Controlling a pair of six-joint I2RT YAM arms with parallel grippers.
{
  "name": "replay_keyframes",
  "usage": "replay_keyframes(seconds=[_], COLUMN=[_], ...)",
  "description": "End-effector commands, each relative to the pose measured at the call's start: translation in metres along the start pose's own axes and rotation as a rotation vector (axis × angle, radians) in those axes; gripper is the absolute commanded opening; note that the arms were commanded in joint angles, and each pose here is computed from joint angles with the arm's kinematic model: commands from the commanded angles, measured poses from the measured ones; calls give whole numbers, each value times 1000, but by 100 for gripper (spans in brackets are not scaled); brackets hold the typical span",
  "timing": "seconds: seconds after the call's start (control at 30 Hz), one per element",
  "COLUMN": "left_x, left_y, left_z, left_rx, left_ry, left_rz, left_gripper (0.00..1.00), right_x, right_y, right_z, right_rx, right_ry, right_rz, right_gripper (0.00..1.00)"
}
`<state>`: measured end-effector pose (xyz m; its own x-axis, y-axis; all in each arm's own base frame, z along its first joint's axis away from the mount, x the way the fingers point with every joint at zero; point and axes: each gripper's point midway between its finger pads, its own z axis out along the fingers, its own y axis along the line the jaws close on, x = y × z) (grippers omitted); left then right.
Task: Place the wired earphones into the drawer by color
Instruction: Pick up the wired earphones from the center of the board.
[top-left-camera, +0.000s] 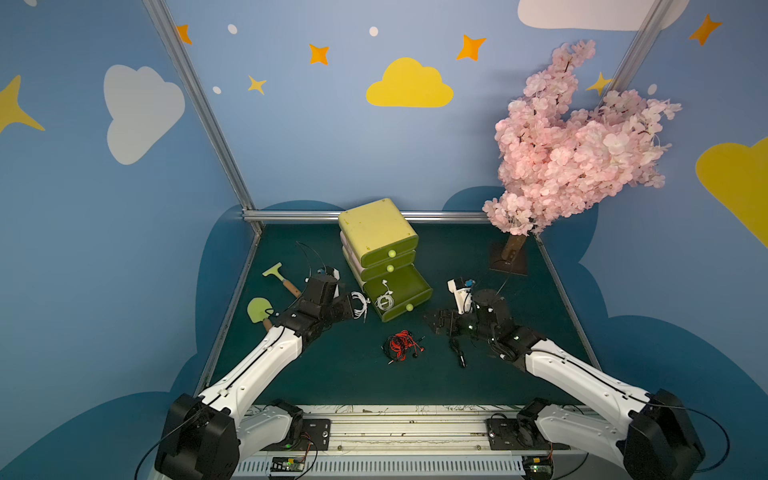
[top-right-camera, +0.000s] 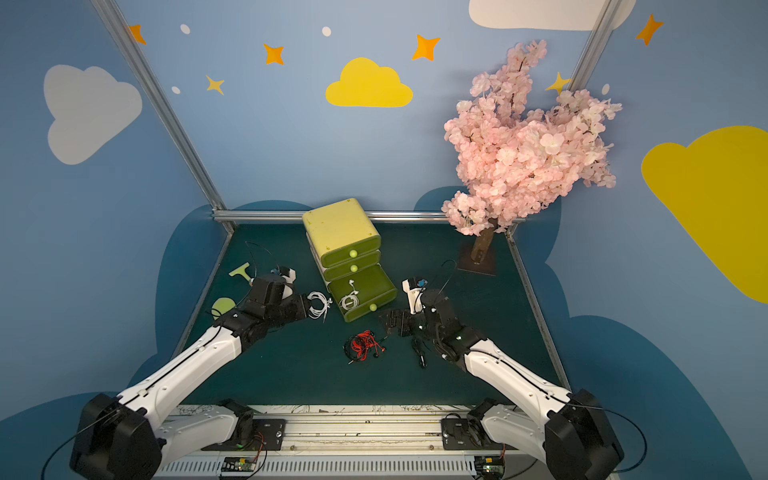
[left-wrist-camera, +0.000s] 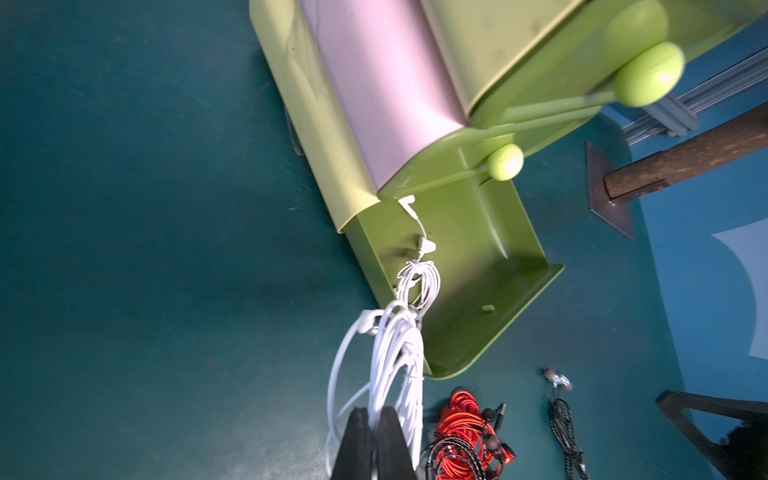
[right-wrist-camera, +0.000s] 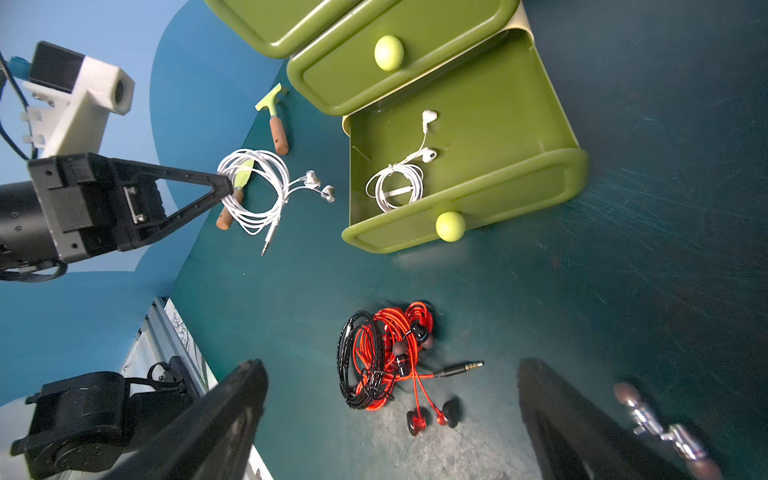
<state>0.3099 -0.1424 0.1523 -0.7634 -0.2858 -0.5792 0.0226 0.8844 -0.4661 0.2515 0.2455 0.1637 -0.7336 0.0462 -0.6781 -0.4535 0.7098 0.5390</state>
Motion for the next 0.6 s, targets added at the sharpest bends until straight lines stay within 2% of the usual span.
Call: replay_keyframes(seconds=[0.0,0.27,0.57], left_x=[-19,-43,-60], left_y=[-27,-62,-91], left_z=[-10,-15,3], left_rx=[94,161,186], left_ry=[-54,-119,-175], left_rz=[11,48,73], left_gripper=[5,5,5], right_x=[-3,-7,-9], right_y=[-4,-13,-21], right_z=[-7,-17,-29], right_rx=[20,66,94], right_ry=[-35,-95,-157], right_rz=[-1,9,15], right_gripper=[98,98,98])
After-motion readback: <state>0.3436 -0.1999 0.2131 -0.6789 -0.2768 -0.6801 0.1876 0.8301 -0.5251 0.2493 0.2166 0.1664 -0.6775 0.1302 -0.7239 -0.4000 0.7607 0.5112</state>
